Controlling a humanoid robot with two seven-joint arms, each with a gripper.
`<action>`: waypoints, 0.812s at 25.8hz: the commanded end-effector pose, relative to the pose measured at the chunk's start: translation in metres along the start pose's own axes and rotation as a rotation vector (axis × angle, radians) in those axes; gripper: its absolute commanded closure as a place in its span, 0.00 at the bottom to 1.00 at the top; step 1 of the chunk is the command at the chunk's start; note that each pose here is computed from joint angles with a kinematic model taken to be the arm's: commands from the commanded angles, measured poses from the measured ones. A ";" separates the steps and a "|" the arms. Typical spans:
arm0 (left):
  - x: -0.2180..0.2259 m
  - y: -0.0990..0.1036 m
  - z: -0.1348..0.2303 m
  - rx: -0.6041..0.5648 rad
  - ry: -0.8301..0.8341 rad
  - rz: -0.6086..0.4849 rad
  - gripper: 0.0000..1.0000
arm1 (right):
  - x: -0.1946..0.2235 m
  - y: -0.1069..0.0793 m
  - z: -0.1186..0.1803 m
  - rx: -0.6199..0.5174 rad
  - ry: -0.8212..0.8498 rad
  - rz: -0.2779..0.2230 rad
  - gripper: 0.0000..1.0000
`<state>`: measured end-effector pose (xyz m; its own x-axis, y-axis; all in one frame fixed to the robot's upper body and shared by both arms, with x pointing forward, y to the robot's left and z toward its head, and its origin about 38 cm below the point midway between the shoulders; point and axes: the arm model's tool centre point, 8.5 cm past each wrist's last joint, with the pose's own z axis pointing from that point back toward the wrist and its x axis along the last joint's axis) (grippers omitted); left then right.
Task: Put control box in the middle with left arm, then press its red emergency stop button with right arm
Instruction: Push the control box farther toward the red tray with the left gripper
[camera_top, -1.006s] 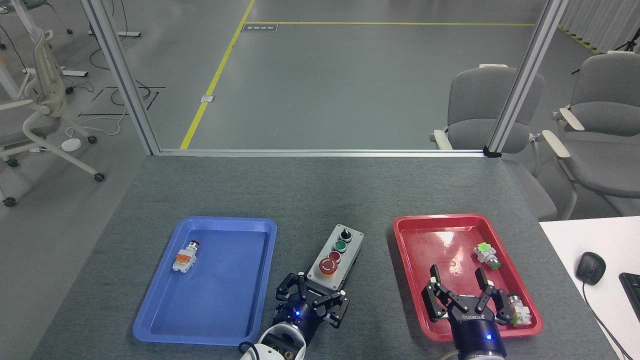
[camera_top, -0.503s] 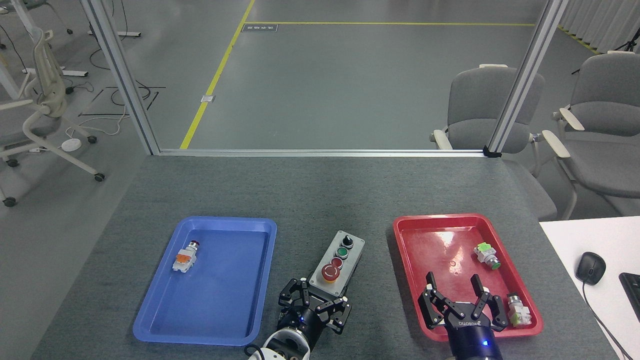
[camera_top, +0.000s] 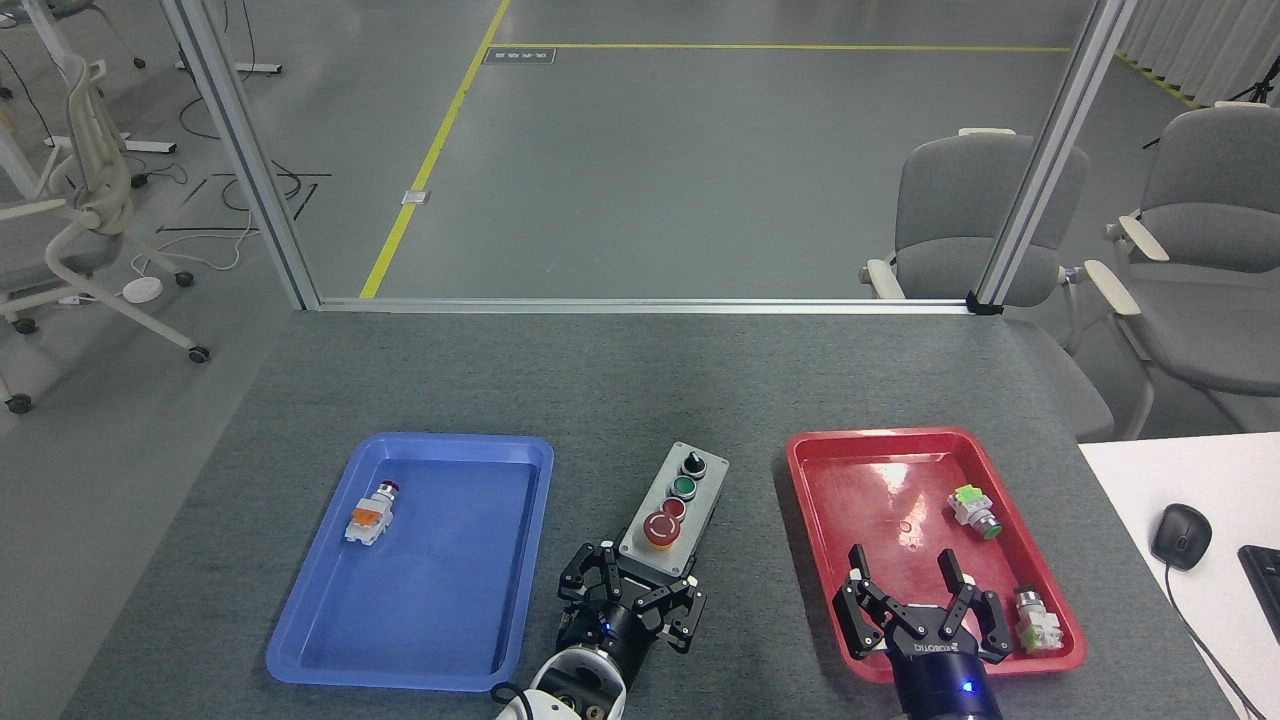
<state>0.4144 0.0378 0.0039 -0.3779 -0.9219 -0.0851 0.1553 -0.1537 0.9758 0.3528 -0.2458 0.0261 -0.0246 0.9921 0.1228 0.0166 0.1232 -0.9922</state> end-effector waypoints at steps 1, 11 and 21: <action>0.002 0.008 0.001 0.029 0.000 0.007 0.18 | 0.000 0.000 0.000 0.000 -0.002 0.001 0.04; 0.039 -0.003 0.019 0.012 -0.069 -0.013 0.18 | 0.003 0.001 0.000 0.004 -0.010 0.001 0.04; 0.045 -0.002 0.019 0.008 -0.071 0.025 0.10 | 0.007 0.003 0.001 0.008 -0.018 -0.003 0.04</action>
<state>0.3799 0.0046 0.0020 -0.4395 -0.8966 -0.0544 0.1540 -0.1349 0.9788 0.3522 -0.2396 0.0240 -0.0406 0.9914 0.1247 0.0066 0.1251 -0.9921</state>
